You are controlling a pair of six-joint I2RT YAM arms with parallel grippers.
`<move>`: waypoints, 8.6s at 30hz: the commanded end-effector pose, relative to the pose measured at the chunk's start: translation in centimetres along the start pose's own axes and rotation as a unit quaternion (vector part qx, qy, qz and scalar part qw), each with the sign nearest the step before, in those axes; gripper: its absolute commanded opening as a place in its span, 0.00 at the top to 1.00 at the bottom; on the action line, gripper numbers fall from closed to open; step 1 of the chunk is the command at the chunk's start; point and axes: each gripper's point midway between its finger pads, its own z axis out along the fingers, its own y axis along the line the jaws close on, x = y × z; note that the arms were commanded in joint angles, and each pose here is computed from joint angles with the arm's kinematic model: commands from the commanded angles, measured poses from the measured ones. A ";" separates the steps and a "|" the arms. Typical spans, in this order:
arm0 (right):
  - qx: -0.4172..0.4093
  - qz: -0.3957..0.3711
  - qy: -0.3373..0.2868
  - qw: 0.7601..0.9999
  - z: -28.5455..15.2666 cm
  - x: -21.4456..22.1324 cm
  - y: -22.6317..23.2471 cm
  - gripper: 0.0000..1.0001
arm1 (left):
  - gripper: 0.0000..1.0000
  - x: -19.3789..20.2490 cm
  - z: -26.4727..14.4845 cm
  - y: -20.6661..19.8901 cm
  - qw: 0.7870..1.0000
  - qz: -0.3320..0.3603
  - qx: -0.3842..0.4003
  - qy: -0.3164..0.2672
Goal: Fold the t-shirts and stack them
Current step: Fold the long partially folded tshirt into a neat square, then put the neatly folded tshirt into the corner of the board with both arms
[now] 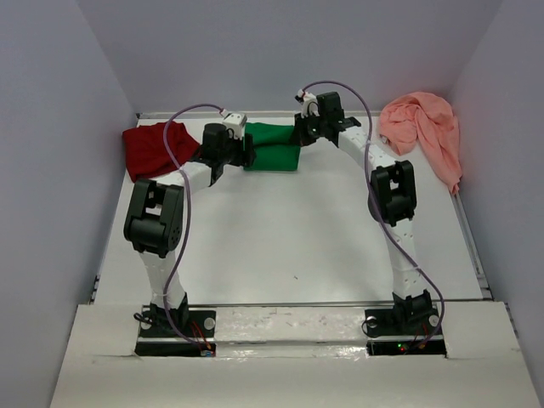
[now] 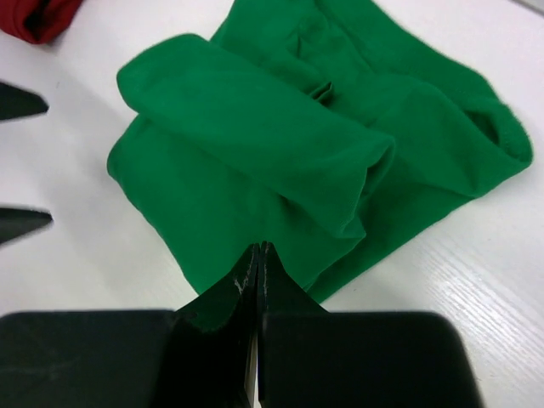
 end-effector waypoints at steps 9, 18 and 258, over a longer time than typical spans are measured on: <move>-0.035 0.008 0.001 0.999 0.4 -0.4 3.0 1.00 | 1.00 -4.0 2.6 -1.5 0.999 0.011 0.028 -0.015; 0.032 0.042 -0.015 0.998 4.4 -1.2 0.3 1.00 | 1.00 -2.8 2.9 -2.0 1.000 0.002 0.024 -0.009; 0.154 0.026 0.158 0.975 -3.5 7.4 -1.5 0.08 | 1.00 12.4 1.9 -0.7 0.958 -0.172 -0.052 0.224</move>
